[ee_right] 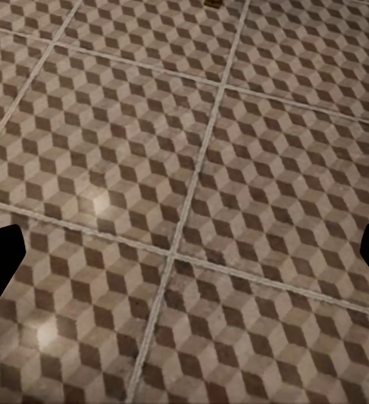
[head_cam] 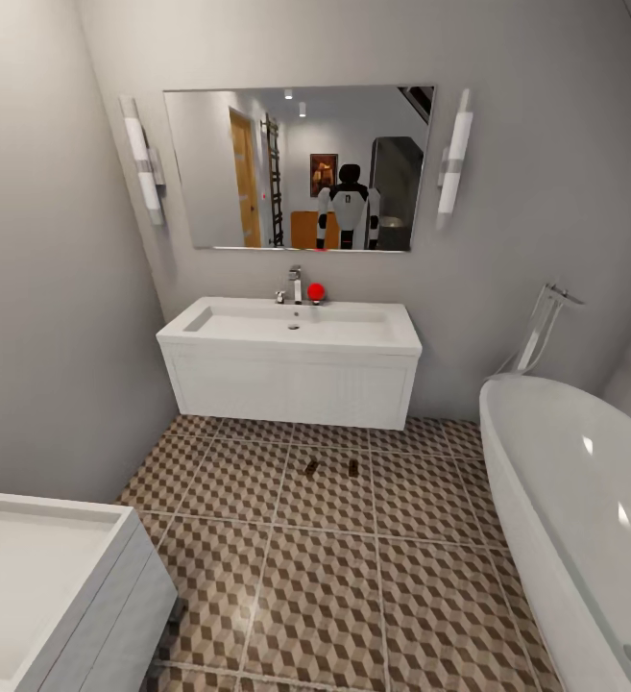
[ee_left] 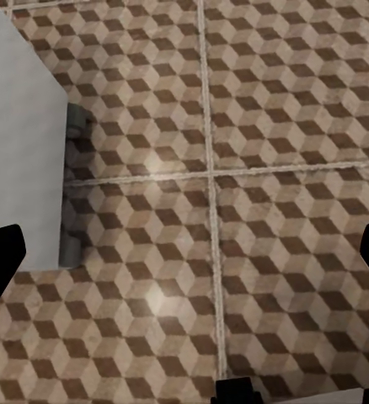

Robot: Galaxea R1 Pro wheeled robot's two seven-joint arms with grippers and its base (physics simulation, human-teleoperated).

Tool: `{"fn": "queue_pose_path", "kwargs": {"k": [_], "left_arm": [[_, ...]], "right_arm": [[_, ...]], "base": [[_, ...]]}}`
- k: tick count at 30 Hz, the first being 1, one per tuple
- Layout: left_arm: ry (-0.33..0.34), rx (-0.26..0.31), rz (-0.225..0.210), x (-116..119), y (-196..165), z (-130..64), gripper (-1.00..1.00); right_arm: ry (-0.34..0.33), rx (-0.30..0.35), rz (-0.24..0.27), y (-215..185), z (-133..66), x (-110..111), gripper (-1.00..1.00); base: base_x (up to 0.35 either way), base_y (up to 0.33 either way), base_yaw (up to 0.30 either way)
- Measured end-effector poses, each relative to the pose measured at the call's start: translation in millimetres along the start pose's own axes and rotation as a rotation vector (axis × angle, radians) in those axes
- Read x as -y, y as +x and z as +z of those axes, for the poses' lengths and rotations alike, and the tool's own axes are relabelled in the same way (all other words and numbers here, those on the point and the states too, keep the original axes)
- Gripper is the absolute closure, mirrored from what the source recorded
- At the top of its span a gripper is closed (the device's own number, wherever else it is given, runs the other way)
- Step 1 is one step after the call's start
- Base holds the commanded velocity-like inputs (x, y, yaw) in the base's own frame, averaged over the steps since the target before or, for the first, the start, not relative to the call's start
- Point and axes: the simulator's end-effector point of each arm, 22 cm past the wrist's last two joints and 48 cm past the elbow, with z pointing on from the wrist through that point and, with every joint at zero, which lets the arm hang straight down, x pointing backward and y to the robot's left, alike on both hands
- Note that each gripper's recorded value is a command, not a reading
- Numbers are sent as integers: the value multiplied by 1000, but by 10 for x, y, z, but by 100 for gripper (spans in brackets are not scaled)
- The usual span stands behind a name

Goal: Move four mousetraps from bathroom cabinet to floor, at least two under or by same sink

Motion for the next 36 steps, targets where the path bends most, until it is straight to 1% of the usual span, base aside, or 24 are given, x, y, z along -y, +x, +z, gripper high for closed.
{"fn": "queue_pose_path", "kwargs": {"k": [10, 14, 21, 36], "left_arm": [[3, 1, 1, 17, -3, 1, -100], [3, 0, 1, 20, -2, 2, -100], [3, -1, 1, 22, 0, 4, -100], [3, -2, 1, 23, 1, 5, -100]], "right_arm": [[-1, 3, -2, -2, -4, -2, -100], [-3, 3, -1, -2, -3, -16, -100], [-3, 4, 0, -5, 0, -22, -100], [-4, 4, 0, -3, 0, -25, -100]], "base": [[-1, 0, 0], [-105, 0, 0], [-274, 0, 0], [-329, 0, 0]]}}
